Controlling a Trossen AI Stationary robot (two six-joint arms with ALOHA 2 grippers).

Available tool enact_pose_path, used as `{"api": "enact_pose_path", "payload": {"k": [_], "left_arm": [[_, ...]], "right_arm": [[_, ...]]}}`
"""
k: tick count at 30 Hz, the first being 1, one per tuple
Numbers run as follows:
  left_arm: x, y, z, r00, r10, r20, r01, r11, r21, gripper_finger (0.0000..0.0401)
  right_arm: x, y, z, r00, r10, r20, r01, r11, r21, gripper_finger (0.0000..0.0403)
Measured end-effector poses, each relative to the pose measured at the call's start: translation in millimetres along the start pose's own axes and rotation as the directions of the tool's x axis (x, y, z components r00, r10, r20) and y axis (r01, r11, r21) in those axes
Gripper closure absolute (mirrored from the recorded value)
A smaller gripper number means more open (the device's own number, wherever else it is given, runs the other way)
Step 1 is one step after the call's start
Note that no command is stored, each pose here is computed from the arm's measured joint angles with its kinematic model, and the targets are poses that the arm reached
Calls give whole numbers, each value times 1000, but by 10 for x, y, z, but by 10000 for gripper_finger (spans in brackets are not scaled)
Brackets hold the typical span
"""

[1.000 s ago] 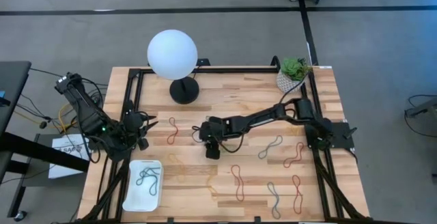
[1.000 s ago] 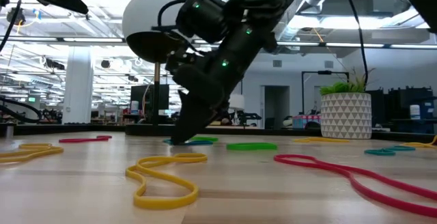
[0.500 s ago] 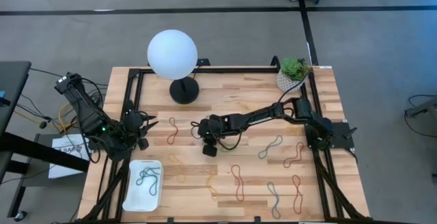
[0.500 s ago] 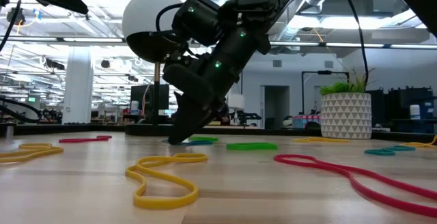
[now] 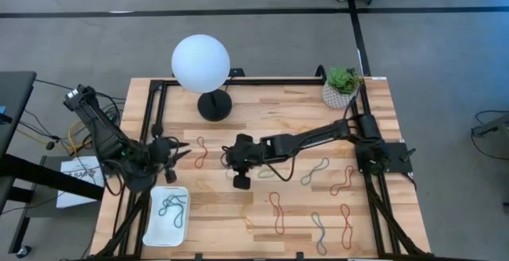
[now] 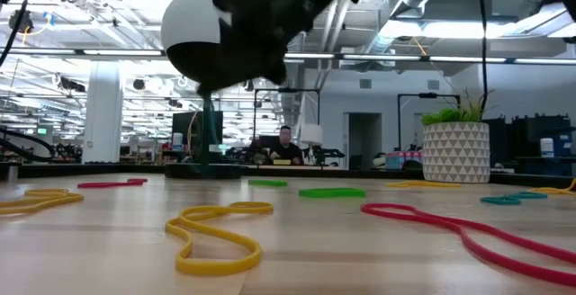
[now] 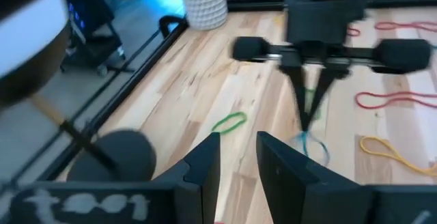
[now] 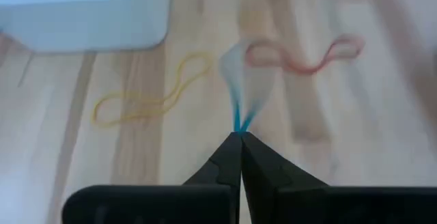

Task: Pick and place items into bin
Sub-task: Put the top left blue rubber band into the white bin

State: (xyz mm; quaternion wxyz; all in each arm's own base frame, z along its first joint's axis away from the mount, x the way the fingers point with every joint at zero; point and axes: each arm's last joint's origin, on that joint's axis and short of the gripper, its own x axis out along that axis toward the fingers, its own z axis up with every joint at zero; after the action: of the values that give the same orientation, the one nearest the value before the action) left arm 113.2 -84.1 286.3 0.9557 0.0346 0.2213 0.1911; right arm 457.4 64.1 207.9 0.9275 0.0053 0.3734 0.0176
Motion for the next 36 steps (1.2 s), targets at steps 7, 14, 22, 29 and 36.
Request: {"api": "enact_pose_path", "payload": {"k": [7, 14, 22, 29, 36], "left_arm": [[132, -279, 14, 998, 46, 47, -52, 987, 150, 314], [380, -446, -35, 994, 105, -12, -101, 978, 183, 293], [595, -554, -84, 990, 111, -89, -87, 966, 243, 233], [665, -616, -33, 994, 43, -97, -17, 966, 257, 197], [740, -554, -9, 991, 80, -106, -48, 959, 280, 195]], "right_arm": [[-214, 112, 255, 979, 21, 201, -11, 999, -53, 402], [-197, 100, 283, 971, 24, 236, -13, 999, -49, 402], [-194, 67, 293, 970, 19, 244, -9, 999, -44, 402], [-192, 15, 304, 968, 10, 250, -1, 999, -36, 403], [-199, 7, 330, 961, 10, 276, -1, 999, -36, 403]]}}
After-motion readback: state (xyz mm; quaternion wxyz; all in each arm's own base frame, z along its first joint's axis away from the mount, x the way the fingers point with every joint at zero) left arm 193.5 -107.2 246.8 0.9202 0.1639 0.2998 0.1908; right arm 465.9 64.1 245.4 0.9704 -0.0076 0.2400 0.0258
